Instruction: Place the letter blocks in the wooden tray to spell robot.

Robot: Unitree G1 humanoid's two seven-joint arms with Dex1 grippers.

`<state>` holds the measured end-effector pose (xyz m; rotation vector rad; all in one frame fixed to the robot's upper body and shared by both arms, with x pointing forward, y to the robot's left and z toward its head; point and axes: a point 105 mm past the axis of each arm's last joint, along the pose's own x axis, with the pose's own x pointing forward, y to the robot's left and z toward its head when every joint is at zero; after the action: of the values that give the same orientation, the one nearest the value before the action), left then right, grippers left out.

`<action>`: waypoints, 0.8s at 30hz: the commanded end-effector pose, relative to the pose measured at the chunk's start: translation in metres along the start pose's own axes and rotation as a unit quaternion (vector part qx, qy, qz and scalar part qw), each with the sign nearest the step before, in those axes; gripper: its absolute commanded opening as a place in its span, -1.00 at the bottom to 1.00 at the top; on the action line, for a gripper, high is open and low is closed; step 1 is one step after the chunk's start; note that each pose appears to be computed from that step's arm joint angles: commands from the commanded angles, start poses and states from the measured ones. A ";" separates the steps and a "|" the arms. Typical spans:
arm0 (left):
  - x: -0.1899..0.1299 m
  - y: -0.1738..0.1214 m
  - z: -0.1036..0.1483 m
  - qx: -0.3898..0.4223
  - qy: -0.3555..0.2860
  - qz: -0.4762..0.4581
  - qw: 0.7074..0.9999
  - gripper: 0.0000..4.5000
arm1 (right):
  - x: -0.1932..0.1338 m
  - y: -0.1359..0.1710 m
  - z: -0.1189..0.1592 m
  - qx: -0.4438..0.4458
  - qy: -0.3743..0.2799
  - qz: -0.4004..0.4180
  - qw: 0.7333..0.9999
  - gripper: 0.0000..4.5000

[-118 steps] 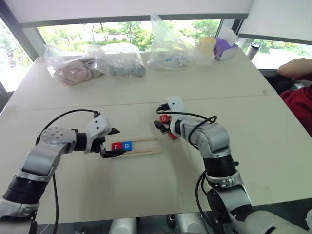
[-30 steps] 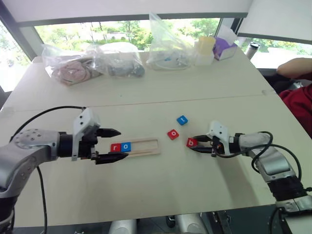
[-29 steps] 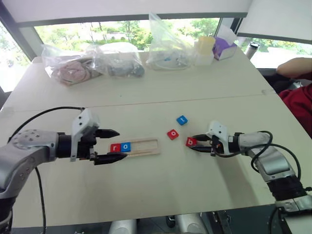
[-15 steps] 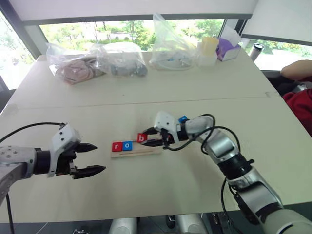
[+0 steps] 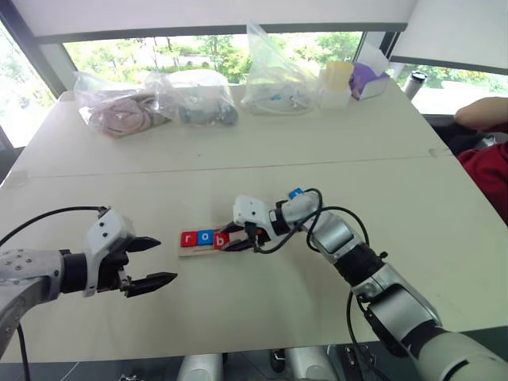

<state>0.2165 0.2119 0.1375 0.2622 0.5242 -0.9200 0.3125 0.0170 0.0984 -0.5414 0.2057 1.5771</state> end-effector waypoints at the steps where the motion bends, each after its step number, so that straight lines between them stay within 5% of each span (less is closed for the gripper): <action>1: -0.002 0.001 0.007 0.017 -0.013 0.008 1.000 1.00 | 0.002 -0.006 0.010 -0.023 -0.010 -0.005 1.000 -0.49; 10: 0.002 0.001 0.008 0.018 -0.015 0.006 1.000 1.00 | 0.005 -0.011 0.010 -0.025 -0.010 -0.012 1.000 -0.49; 17: 0.006 0.001 0.008 0.020 -0.017 0.005 1.000 1.00 | 0.004 -0.016 0.008 -0.025 -0.009 -0.022 0.999 0.98; 24: 0.009 0.002 0.008 0.021 -0.015 0.004 1.000 1.00 | 0.005 -0.018 0.009 -0.019 -0.014 -0.030 0.999 0.98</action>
<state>0.2232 0.2049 0.1353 0.2706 0.5032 -0.9237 0.3253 0.0216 0.0942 -0.5557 0.1924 1.5374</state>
